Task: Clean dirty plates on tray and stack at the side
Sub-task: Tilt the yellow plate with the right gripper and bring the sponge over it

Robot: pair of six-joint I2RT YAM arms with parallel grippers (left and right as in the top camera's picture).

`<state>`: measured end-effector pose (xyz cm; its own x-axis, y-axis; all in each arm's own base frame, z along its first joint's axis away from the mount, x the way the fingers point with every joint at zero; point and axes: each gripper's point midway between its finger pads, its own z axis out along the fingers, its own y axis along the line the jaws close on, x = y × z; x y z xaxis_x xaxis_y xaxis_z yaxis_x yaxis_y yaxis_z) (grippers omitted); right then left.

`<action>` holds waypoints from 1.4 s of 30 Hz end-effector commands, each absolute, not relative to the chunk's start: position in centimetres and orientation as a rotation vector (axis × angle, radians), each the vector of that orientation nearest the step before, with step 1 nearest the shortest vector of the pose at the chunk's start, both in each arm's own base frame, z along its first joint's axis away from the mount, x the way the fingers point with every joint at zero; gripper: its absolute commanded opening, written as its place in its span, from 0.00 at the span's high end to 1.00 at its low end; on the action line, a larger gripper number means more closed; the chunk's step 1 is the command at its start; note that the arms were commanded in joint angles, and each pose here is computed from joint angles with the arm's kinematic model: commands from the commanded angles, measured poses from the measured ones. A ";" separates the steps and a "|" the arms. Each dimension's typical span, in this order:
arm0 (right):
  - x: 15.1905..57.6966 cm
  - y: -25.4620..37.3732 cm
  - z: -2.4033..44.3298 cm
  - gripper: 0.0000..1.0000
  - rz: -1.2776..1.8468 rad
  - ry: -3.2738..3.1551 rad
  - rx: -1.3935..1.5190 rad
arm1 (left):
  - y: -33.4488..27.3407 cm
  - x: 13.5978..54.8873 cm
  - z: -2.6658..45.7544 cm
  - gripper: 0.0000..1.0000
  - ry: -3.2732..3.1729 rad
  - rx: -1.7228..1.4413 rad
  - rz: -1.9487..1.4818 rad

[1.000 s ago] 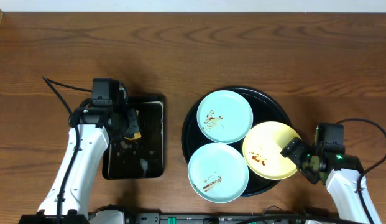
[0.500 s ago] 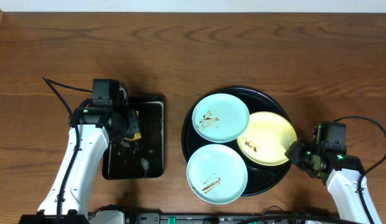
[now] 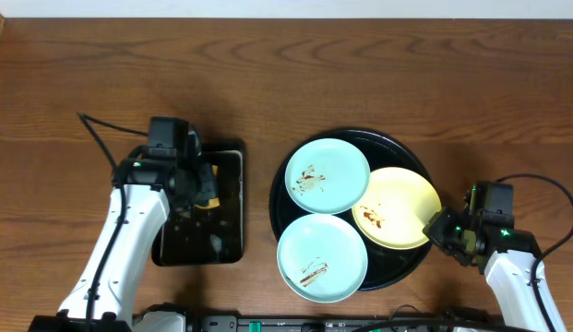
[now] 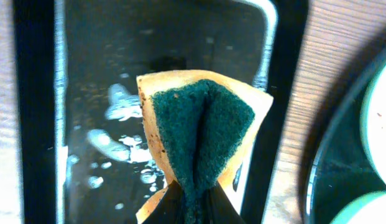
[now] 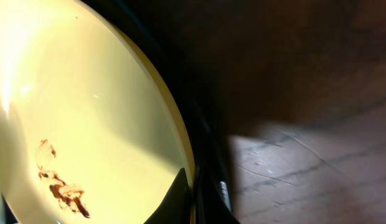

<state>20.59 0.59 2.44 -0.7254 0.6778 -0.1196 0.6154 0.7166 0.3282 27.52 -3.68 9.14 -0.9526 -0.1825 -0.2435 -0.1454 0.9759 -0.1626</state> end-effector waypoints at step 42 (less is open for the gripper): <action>21.4 -1.0 4.5 0.99 0.267 2.685 0.992 | -33.7 23.6 15.3 0.92 2.523 0.498 -1.482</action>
